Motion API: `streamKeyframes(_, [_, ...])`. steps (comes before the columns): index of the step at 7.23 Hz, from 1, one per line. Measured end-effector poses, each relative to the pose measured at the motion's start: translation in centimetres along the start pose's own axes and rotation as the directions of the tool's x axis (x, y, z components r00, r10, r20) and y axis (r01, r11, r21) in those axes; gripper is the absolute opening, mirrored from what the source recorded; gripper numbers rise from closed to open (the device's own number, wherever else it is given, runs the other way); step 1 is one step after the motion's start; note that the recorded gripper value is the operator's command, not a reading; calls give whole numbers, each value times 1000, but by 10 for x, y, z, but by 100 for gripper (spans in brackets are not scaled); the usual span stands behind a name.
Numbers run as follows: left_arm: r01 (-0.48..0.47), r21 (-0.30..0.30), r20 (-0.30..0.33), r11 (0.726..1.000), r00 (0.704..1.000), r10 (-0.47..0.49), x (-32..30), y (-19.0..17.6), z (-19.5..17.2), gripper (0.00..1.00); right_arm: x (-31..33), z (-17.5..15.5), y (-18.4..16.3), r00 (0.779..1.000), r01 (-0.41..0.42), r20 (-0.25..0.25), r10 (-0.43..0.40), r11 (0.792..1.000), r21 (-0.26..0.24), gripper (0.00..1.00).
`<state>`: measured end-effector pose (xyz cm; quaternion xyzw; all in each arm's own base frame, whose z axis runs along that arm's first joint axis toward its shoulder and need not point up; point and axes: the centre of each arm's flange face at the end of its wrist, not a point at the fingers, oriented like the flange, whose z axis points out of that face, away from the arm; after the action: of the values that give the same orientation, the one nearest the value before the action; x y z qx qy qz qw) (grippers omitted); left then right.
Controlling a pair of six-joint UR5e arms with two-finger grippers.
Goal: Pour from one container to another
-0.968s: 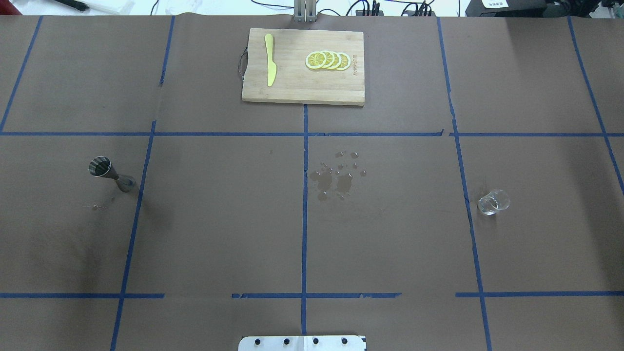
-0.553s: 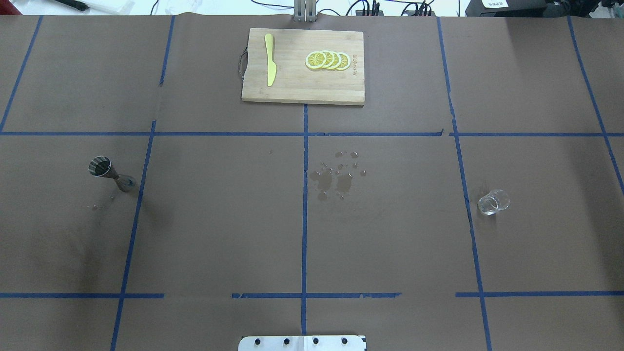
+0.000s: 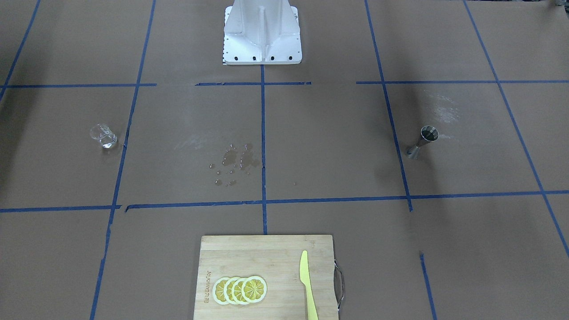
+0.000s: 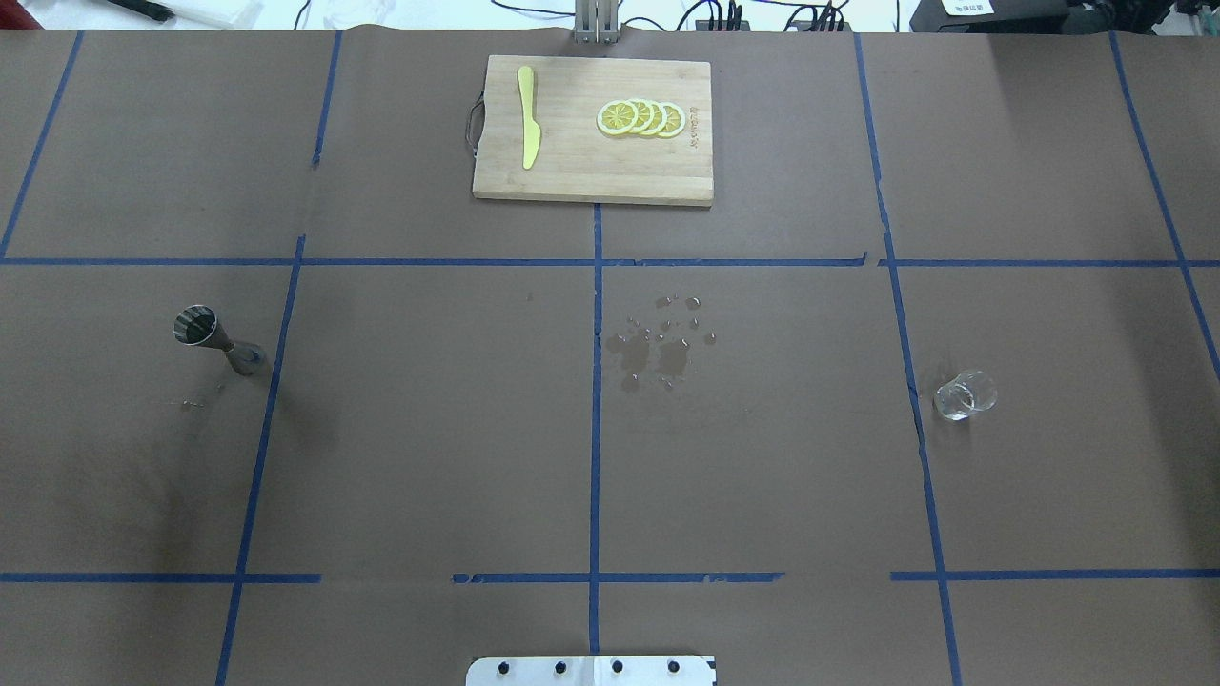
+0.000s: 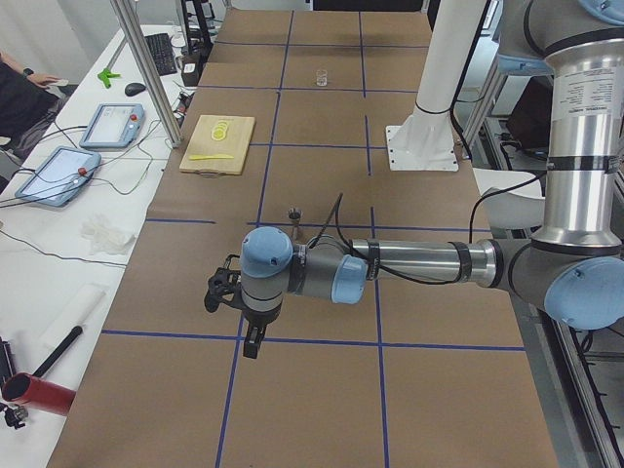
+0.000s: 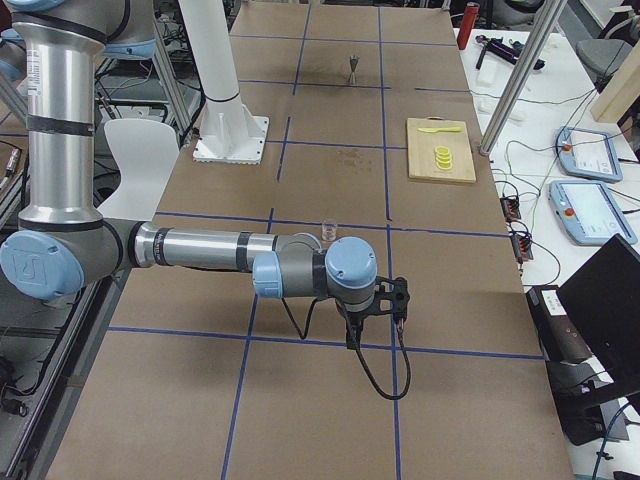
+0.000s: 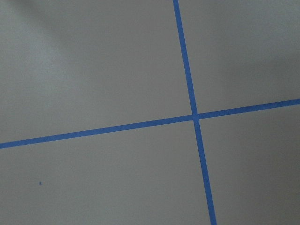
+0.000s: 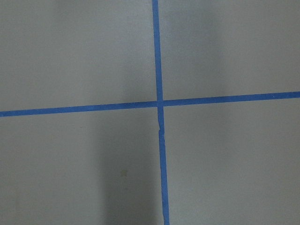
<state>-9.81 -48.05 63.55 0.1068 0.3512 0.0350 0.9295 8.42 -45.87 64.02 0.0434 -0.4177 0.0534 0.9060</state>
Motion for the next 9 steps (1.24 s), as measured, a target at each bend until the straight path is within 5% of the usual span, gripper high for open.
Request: streamKeyframes(9, [61, 12, 0, 998, 998, -61, 3, -2, -3, 100, 0, 0, 0, 1000, -2, -1, 2, 1000, 2, 100])
